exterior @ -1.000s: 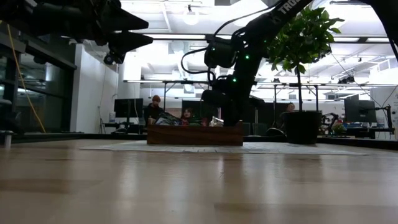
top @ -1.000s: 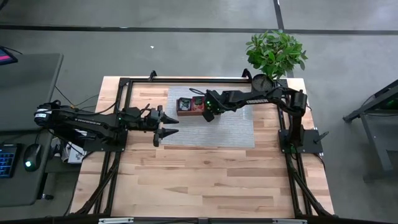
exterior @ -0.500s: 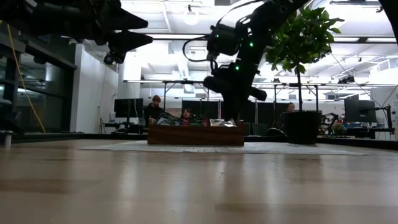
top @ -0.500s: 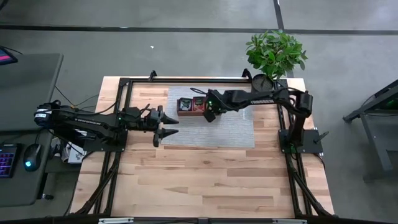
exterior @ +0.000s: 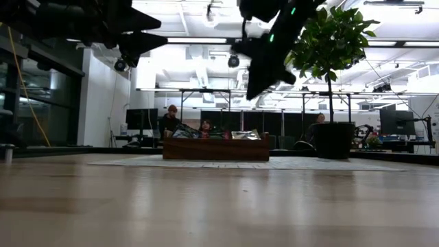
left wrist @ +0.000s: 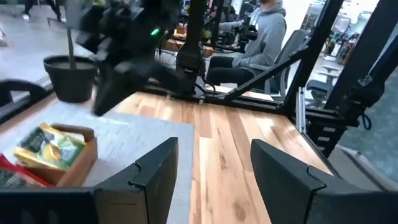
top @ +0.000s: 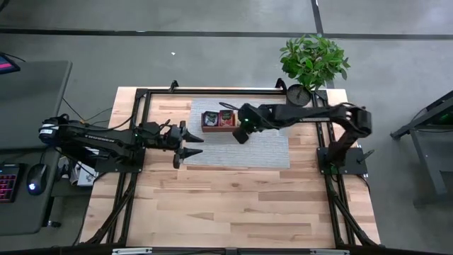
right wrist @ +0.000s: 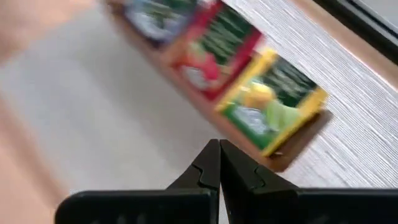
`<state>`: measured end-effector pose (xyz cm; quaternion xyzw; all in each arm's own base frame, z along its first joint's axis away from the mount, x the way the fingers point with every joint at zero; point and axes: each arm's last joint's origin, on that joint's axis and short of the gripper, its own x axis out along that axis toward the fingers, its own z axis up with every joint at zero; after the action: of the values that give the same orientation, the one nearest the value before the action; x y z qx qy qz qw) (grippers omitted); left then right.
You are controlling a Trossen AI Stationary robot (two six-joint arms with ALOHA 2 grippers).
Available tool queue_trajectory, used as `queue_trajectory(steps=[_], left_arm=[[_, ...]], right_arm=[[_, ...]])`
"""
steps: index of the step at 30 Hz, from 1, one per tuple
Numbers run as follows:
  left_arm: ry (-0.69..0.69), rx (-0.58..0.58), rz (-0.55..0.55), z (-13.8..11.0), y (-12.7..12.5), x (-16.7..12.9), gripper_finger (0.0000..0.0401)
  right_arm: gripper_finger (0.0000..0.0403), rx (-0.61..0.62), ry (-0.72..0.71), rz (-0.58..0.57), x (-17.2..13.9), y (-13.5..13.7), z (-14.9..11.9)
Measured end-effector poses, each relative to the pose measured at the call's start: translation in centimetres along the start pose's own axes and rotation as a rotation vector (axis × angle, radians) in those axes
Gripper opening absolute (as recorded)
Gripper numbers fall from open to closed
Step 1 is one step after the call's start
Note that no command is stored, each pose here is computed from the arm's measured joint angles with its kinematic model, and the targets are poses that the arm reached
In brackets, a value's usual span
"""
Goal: Pick & Place Tea
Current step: Return to Home Position
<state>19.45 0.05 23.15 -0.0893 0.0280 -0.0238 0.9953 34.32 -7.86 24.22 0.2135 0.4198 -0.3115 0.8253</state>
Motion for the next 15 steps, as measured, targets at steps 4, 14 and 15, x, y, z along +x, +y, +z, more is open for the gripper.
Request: queue_trajectory(steps=[4, 14, 15], left_arm=[[-0.048, 0.059, -0.004, 0.9, -0.2, -0.9, 0.0199], [-0.06, 0.172, 0.066, 2.2, -0.6, -6.5, 0.0199], [-0.068, 0.185, 0.085, 2.3, -0.6, -7.1, 0.0199]], right_arm=[[0.0, -0.067, -0.068, 0.15, -4.1, 0.9, -0.7], [0.0, 0.079, -0.485, 0.516, -10.0, -1.1, -9.3], [0.0, 0.103, -0.537, 0.539, -10.2, -1.4, -10.1]])
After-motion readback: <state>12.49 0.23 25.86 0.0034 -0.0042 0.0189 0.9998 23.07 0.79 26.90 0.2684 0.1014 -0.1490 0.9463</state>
